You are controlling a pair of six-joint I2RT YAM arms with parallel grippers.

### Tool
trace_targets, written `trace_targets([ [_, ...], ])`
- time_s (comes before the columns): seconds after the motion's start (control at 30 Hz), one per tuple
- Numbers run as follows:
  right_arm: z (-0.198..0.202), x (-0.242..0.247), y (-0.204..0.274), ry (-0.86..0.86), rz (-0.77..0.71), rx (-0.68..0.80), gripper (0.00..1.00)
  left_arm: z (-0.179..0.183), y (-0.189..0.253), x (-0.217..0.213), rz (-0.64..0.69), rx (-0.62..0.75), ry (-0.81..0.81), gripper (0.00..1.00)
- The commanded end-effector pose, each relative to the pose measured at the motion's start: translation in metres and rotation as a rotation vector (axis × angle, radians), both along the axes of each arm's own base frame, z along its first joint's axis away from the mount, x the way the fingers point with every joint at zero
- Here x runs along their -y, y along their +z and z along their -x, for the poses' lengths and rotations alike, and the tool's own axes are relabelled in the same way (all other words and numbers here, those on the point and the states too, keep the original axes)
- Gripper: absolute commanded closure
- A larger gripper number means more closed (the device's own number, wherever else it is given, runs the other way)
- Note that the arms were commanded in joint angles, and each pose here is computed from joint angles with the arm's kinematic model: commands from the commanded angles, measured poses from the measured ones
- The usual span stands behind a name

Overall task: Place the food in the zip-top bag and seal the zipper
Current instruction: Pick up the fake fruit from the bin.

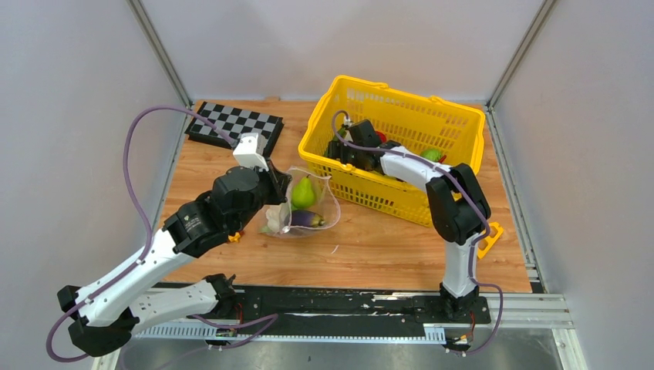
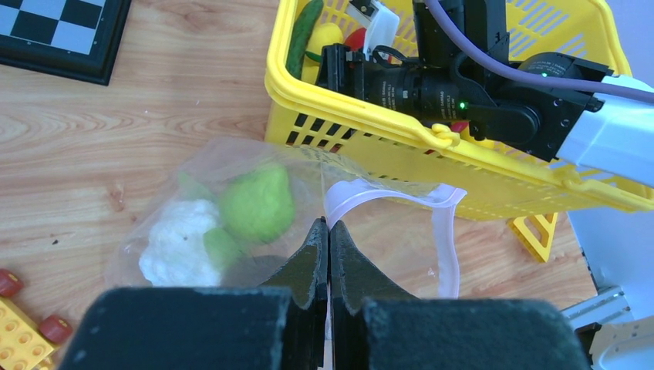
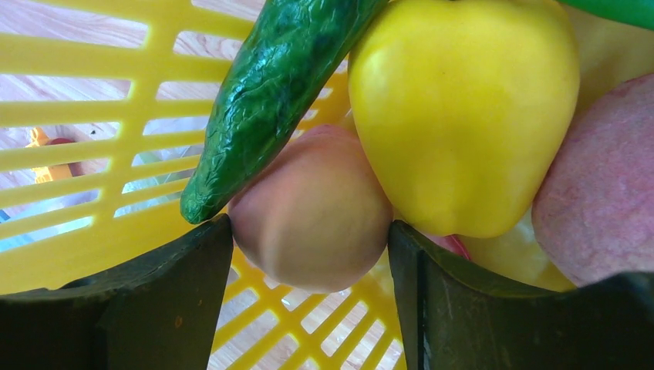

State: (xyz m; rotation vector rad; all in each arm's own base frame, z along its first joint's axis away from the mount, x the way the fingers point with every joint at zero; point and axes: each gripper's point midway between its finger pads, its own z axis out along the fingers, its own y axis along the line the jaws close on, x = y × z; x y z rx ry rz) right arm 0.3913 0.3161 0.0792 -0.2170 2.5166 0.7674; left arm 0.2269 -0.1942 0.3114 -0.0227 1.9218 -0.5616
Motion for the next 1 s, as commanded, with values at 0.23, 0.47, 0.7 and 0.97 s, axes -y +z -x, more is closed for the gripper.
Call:
trace_targets([
  [0.23, -0.012, -0.014, -0.003, -0.044, -0.067, 0.032, 0.19, 0.000, 0.021, -0.005, 0.038, 0.043, 0.009, 1.00],
  [0.47, -0.016, -0.006, -0.017, -0.072, -0.016, 0.036, 0.21, 0.000, 0.018, -0.005, 0.036, 0.040, 0.014, 1.00],
  [0.7, -0.013, -0.004, 0.006, -0.042, -0.041, 0.111, 0.42, -0.002, 0.017, -0.002, 0.027, 0.036, 0.008, 1.00],
  [0.97, -0.006, 0.000, 0.061, -0.009, -0.107, 0.230, 0.52, -0.002, 0.016, -0.003, 0.025, 0.036, 0.009, 1.00],
])
